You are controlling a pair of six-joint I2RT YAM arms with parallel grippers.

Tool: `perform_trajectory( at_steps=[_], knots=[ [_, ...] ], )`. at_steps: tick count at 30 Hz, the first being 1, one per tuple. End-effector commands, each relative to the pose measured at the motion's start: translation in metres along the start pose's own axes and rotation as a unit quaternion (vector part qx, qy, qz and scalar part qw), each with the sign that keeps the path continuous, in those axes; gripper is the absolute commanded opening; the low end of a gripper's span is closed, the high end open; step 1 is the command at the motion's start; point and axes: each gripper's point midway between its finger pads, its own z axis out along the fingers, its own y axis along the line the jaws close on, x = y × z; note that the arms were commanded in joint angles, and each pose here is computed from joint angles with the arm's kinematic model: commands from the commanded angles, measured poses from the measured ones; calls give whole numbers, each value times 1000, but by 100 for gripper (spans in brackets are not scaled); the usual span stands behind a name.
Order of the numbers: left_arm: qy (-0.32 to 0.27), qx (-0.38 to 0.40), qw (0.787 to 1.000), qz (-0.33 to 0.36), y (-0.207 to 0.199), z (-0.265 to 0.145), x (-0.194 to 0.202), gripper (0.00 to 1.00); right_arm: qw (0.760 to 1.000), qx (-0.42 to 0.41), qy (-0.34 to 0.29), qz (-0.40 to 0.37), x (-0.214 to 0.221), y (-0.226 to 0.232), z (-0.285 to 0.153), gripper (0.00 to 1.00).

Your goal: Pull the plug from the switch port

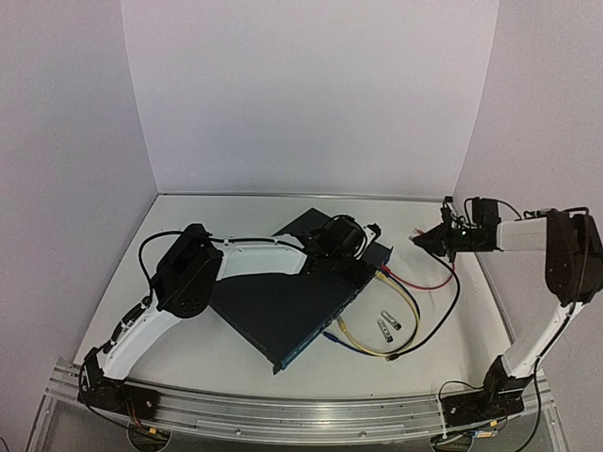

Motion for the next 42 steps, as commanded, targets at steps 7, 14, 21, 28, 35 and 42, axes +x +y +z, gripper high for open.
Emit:
perform_trajectory(
  at_steps=[7, 14, 21, 28, 35, 42],
  knots=[
    [66, 2, 997, -30, 18, -8, 33, 97, 970, 102, -140, -172, -94, 80, -63, 0],
    [-9, 15, 998, -52, 16, -46, -32, 100, 920, 207, -218, -252, -154, 108, -101, 0],
    [-42, -17, 996, -77, 30, -83, -58, 100, 874, 264, -262, -314, -199, 125, -117, 0],
    [-43, -55, 991, -112, 46, -105, -45, 100, 861, 260, -271, -343, -240, 135, -91, 0],
    [-23, -89, 988, -127, 58, -110, -19, 100, 853, 232, -295, -363, -274, 121, -23, 0],
    [2, -95, 987, -129, 58, -99, -5, 100, 820, 264, -358, -360, -308, 106, 24, 0]
  ],
)
